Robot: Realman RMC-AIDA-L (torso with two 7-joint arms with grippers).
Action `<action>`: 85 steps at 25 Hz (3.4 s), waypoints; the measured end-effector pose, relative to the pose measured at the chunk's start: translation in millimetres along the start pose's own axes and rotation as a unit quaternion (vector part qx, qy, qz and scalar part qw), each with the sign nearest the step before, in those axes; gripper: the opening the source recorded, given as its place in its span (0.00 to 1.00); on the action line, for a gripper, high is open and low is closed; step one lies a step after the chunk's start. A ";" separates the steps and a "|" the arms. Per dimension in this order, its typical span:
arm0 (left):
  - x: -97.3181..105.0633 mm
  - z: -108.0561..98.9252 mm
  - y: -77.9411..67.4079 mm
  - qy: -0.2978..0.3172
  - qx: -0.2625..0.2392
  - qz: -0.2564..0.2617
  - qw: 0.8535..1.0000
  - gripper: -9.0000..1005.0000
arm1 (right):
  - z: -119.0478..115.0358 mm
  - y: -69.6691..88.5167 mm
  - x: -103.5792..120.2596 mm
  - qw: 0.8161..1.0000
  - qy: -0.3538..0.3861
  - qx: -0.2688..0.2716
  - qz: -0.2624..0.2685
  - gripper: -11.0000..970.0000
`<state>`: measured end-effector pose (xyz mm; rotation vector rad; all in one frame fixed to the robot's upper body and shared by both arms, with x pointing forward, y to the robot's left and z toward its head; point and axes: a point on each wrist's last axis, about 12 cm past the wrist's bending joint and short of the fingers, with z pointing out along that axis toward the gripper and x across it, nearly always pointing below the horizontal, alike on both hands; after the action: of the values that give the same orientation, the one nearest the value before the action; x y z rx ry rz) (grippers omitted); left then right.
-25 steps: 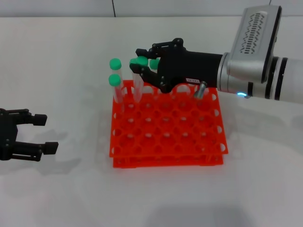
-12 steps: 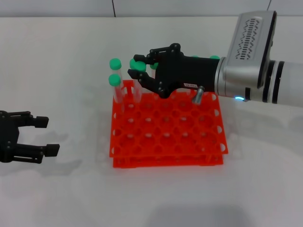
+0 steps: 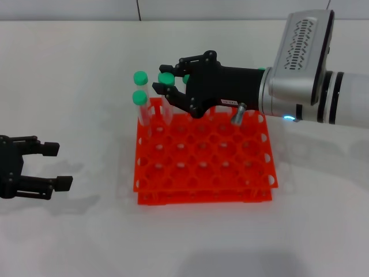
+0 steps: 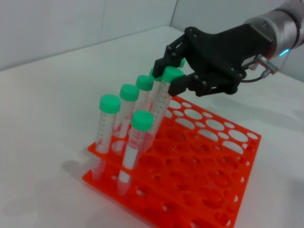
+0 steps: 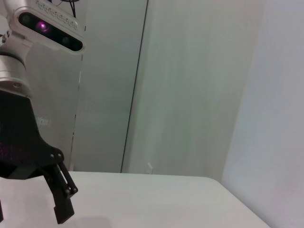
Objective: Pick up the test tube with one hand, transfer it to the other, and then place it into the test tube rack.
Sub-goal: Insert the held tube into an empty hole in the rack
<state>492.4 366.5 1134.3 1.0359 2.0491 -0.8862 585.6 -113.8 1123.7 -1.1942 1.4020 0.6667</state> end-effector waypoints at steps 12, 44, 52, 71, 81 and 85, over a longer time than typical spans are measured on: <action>0.0 0.0 0.0 0.000 0.000 0.000 1.000 0.88 | 2.6 1.8 1.8 1.000 0.008 -0.002 -0.001 0.29; 1.0 0.1 -0.3 0.000 0.001 0.003 1.000 0.88 | 6.5 1.3 4.2 1.000 0.023 0.007 0.008 0.29; 1.0 0.1 0.0 0.000 -0.001 0.004 1.000 0.88 | 5.5 1.0 7.4 0.999 0.027 0.009 0.017 0.29; 1.1 0.7 -0.1 -0.001 0.000 0.003 1.000 0.88 | 6.0 1.6 8.3 0.999 0.030 0.010 0.017 0.29; 1.1 0.7 0.0 -0.001 -0.001 0.003 1.000 0.88 | 6.9 1.5 6.1 0.999 0.028 0.009 0.020 0.29; 1.0 0.7 0.0 -0.001 -0.001 0.004 1.000 0.88 | 8.3 0.9 4.1 0.999 0.026 0.008 0.021 0.29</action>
<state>492.1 366.4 1133.1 1.0411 2.0426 -0.8802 588.4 -107.2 1117.8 -1.1801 1.4771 0.6575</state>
